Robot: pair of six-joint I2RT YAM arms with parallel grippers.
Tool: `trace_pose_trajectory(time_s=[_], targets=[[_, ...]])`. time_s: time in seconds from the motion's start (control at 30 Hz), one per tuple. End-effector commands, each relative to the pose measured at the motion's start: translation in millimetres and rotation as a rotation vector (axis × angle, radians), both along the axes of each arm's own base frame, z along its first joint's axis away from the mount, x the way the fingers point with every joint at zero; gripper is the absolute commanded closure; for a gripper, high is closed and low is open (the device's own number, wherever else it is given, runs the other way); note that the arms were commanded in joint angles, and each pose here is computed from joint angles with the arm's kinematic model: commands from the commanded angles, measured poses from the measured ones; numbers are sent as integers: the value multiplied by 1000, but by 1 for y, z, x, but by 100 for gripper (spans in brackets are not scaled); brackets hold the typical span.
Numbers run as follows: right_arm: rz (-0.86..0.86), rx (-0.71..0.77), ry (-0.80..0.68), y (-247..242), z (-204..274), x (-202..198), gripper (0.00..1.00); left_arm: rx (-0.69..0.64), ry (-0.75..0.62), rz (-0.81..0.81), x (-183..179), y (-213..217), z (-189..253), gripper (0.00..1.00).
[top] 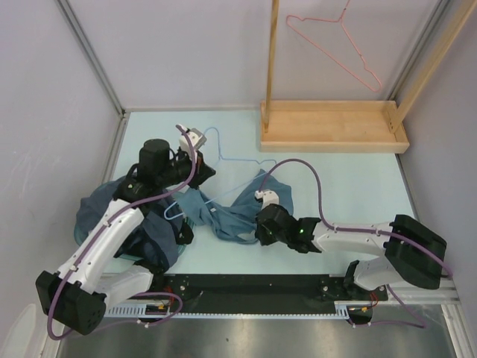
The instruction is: Place the tank top on the hanger
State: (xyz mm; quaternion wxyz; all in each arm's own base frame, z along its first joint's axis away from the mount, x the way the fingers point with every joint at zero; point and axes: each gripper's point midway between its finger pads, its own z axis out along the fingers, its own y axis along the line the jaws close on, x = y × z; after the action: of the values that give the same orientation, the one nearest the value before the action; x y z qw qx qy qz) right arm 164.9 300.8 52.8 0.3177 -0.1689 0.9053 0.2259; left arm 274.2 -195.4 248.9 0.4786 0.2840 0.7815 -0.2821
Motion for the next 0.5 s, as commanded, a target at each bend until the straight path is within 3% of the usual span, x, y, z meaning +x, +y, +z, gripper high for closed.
trace_pose_trajectory(time_s=[0.0, 0.17, 0.47], targets=[[-73, 52, -63, -15, 28, 27, 100, -64, -76, -52, -10, -7, 26, 100], [-201, 68, -96, -68, 44, 66, 100, -136, -143, -187, -35, -19, 46, 100], [-259, 60, -125, -106, 55, 108, 100, -157, -139, -262, -46, -26, 45, 100]])
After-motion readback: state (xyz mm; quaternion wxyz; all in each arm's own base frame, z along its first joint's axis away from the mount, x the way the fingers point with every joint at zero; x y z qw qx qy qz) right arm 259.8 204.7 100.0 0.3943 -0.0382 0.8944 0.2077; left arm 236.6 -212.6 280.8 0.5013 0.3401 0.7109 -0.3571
